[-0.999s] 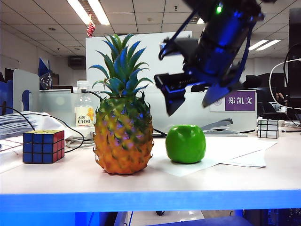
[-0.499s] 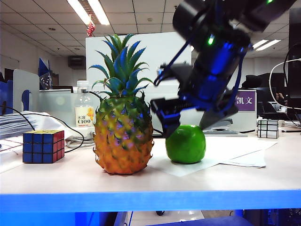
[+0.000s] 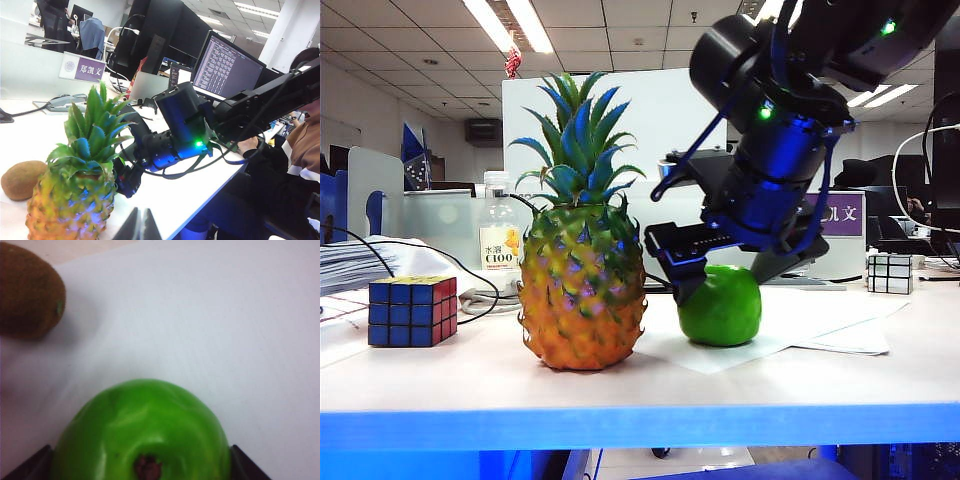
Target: Arrange all the fruits from large to small from left to right in a row.
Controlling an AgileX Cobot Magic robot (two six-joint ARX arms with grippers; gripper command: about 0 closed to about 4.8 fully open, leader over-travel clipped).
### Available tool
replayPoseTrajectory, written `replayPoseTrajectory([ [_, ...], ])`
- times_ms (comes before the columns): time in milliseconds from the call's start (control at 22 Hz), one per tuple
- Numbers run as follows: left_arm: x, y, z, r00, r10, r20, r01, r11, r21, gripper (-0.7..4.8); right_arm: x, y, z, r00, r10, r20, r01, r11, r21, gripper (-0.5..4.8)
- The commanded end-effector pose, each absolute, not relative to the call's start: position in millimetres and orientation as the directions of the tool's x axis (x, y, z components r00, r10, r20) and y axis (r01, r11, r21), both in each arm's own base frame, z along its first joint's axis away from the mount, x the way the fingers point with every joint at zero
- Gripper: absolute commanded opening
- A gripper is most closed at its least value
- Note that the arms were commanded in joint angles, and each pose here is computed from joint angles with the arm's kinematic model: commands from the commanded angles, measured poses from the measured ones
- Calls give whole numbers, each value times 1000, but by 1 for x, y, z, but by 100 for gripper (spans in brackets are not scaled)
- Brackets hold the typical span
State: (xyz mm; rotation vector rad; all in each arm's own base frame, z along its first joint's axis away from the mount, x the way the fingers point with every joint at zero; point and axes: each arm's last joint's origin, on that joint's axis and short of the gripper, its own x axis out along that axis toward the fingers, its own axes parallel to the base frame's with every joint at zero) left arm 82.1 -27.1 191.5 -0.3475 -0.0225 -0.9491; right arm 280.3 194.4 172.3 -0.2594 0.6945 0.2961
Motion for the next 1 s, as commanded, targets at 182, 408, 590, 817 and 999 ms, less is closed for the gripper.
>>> replayPoseTrajectory([
  [182, 81, -27, 194, 583, -792, 180, 804, 531, -268, 21, 282, 189, 170, 714, 153, -683, -338, 930, -144, 65],
  [408, 81, -27, 194, 583, -792, 180, 804, 531, -268, 21, 273, 186, 178, 667, 179, -723, -369, 923, -111, -6],
  [590, 81, -27, 195, 580, -791, 194, 809, 532, -250, 21, 260, 176, 206, 682, 190, -706, -381, 916, -122, -6],
  [817, 81, -27, 196, 579, -791, 196, 810, 533, -244, 21, 242, 166, 227, 648, 221, -728, -413, 906, -93, -6],
  [999, 81, -27, 196, 581, -790, 197, 810, 535, -241, 21, 235, 173, 224, 620, 253, -743, -441, 895, -64, -6],
])
